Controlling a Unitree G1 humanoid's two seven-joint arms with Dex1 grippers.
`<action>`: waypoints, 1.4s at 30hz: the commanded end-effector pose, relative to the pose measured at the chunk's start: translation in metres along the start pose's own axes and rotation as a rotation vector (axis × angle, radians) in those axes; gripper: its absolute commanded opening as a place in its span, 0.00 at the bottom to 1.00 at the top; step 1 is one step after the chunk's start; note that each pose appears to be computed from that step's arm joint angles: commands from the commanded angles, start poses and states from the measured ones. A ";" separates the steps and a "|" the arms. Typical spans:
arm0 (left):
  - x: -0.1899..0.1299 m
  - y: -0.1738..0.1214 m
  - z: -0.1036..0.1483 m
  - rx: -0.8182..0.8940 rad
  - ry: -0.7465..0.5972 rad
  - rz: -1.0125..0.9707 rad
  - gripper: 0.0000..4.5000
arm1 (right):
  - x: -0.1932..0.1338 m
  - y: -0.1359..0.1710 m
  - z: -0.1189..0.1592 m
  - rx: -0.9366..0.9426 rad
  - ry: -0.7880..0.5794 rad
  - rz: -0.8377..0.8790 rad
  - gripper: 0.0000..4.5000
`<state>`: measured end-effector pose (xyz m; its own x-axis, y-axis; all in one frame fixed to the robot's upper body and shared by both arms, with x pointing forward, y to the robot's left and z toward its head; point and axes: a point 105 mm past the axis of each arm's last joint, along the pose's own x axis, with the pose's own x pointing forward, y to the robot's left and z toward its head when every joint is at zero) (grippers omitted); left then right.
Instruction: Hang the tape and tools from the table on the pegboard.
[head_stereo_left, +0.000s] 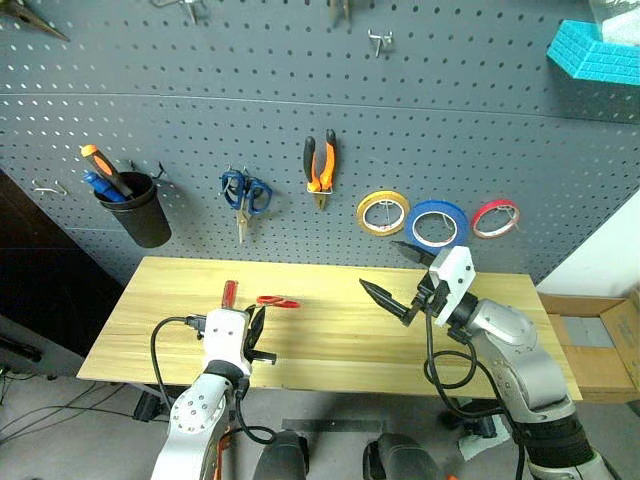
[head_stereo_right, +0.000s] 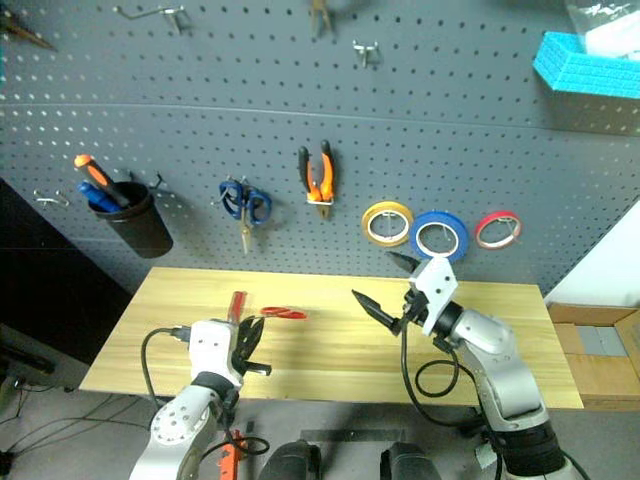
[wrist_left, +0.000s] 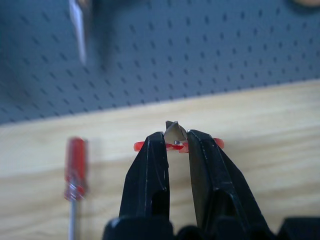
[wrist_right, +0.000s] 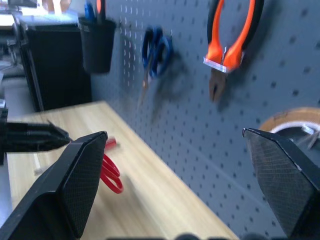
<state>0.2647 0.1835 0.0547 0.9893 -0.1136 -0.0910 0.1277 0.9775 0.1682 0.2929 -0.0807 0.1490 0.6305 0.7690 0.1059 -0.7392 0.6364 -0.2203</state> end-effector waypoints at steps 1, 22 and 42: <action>0.000 0.003 0.025 0.034 -0.108 0.024 0.06 | 0.001 -0.007 0.013 -0.036 -0.052 -0.053 1.00; 0.023 -0.001 -0.011 -0.094 0.081 0.049 0.06 | 0.009 -0.012 -0.001 -0.047 0.040 -0.047 1.00; -0.001 -0.009 -0.060 -0.069 0.407 0.019 0.06 | 0.017 -0.015 -0.004 -0.049 0.083 0.016 1.00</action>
<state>0.2578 0.1859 -0.0093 0.8818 -0.0301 -0.4706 0.0820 0.9926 0.0901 0.3177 -0.0796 0.1429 0.6570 0.7539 0.0088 -0.7290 0.6382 -0.2475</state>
